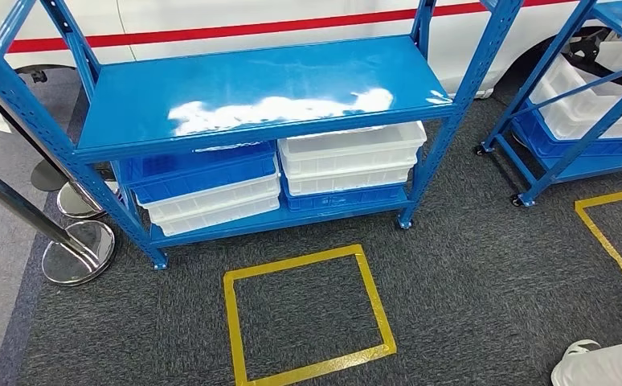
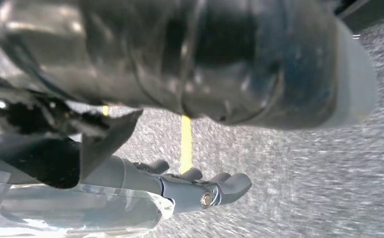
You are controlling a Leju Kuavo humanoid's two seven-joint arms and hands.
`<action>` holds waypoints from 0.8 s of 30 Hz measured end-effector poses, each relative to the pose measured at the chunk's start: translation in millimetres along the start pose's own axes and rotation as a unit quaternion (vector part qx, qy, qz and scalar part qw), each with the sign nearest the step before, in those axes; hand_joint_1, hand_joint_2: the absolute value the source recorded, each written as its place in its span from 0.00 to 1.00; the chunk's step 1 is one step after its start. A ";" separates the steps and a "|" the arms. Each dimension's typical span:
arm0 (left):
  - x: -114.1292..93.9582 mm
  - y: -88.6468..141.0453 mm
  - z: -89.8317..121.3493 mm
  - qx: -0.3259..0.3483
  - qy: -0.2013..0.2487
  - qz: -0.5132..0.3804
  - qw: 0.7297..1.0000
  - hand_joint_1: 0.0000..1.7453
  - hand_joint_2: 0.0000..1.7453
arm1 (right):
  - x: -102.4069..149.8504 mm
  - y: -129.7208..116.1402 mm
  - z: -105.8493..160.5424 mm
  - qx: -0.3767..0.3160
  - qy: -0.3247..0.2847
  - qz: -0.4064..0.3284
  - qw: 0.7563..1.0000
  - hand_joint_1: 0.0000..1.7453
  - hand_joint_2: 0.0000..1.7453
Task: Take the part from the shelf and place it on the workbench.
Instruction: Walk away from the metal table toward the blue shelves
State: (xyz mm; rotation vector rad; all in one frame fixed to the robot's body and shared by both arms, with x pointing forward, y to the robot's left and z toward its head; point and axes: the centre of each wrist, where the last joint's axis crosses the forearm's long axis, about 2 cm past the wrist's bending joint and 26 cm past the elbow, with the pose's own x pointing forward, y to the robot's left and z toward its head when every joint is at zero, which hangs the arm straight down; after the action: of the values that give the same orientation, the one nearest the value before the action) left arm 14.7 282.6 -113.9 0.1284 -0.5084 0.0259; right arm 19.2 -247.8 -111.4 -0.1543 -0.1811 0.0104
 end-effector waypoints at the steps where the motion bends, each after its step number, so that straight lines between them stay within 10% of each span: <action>1: 0.2 -0.1 -0.1 0.000 0.000 0.000 1.000 0.00 0.00 | -0.4 0.0 0.0 0.000 0.000 0.000 1.000 0.00 0.00; 24: 1.2 -0.9 -0.4 0.003 -0.001 -0.003 1.000 0.00 0.00 | -4.6 -1.7 0.1 0.004 0.003 0.006 1.000 0.00 0.00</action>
State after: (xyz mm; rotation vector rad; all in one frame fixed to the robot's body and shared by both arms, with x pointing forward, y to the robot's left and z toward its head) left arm 16.0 281.7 -113.7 0.1353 -0.5094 0.0210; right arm 14.7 -249.6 -111.9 -0.1478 -0.1750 0.0227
